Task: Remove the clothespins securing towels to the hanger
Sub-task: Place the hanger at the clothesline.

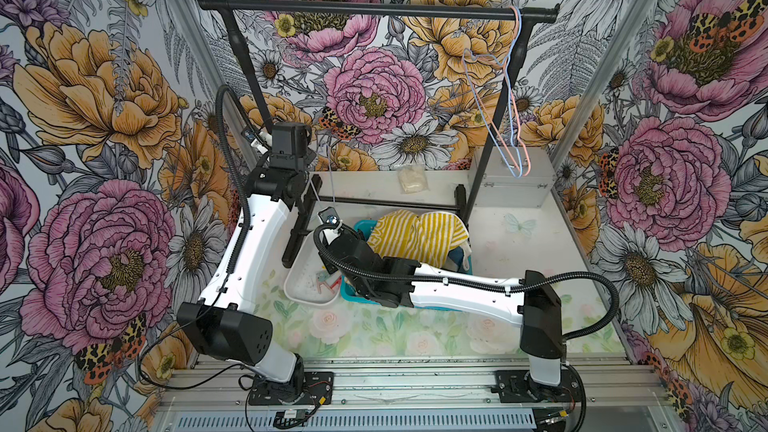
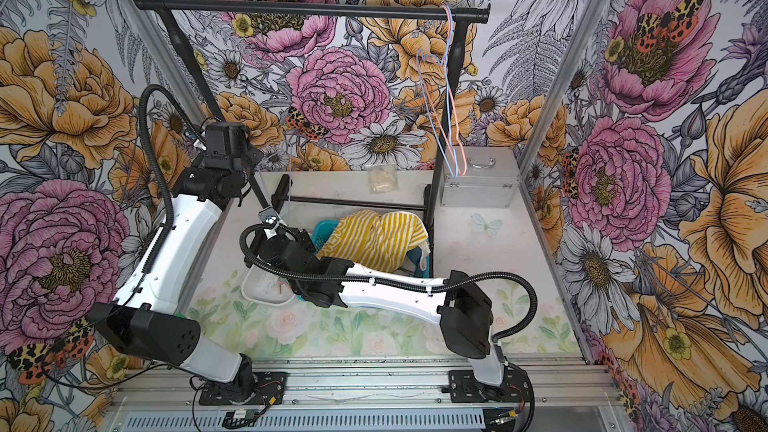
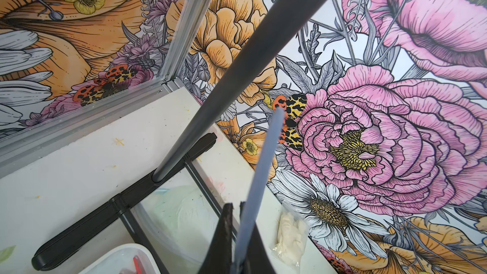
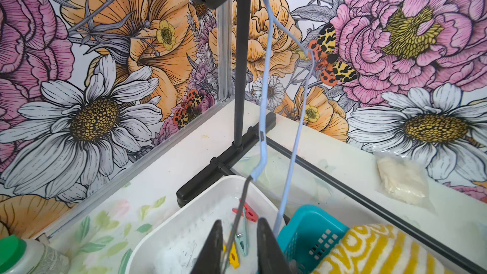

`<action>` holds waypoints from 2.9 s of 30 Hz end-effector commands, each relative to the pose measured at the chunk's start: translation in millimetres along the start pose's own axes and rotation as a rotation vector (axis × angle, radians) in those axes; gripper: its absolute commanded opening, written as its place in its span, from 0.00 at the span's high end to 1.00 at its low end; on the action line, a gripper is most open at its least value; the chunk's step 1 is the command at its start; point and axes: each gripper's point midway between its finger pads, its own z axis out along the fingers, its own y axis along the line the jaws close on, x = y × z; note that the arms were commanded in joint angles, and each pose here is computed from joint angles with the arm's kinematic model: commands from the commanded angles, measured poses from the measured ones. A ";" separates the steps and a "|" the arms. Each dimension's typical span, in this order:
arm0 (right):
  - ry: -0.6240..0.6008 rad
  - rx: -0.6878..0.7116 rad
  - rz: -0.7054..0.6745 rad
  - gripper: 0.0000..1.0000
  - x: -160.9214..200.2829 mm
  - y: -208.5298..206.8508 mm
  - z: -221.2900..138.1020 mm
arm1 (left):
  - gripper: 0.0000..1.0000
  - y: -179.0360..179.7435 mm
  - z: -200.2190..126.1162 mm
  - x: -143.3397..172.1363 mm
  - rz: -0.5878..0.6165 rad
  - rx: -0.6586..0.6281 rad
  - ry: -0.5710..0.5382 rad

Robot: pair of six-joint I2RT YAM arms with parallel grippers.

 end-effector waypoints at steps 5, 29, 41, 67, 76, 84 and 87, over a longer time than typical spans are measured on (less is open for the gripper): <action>-0.063 0.069 0.043 1.00 -33.1 -20.1 -11.4 | 1.00 -15.3 -5.4 -3.5 -0.005 0.044 -0.007; -0.128 0.177 0.172 1.00 -60.4 -99.1 -105.4 | 0.01 -94.0 -99.8 0.3 0.032 0.728 0.100; -0.111 0.227 0.198 1.00 -59.0 -122.8 -111.2 | 0.01 -121.6 -154.8 41.5 0.317 1.007 0.154; -0.326 0.416 0.290 1.00 -170.0 -208.9 -181.5 | 0.01 -52.0 -160.2 79.7 0.470 0.927 0.187; -0.347 0.393 0.294 1.00 -212.3 -219.2 -179.5 | 0.01 -34.7 -149.4 87.8 0.490 0.879 0.197; -0.274 0.399 0.315 1.00 -196.9 -235.4 -151.7 | 0.01 -26.7 -140.9 95.2 0.483 0.850 0.222; -0.248 0.396 0.329 1.00 -184.2 -237.2 -143.4 | 0.01 -24.3 -139.7 97.3 0.483 0.843 0.229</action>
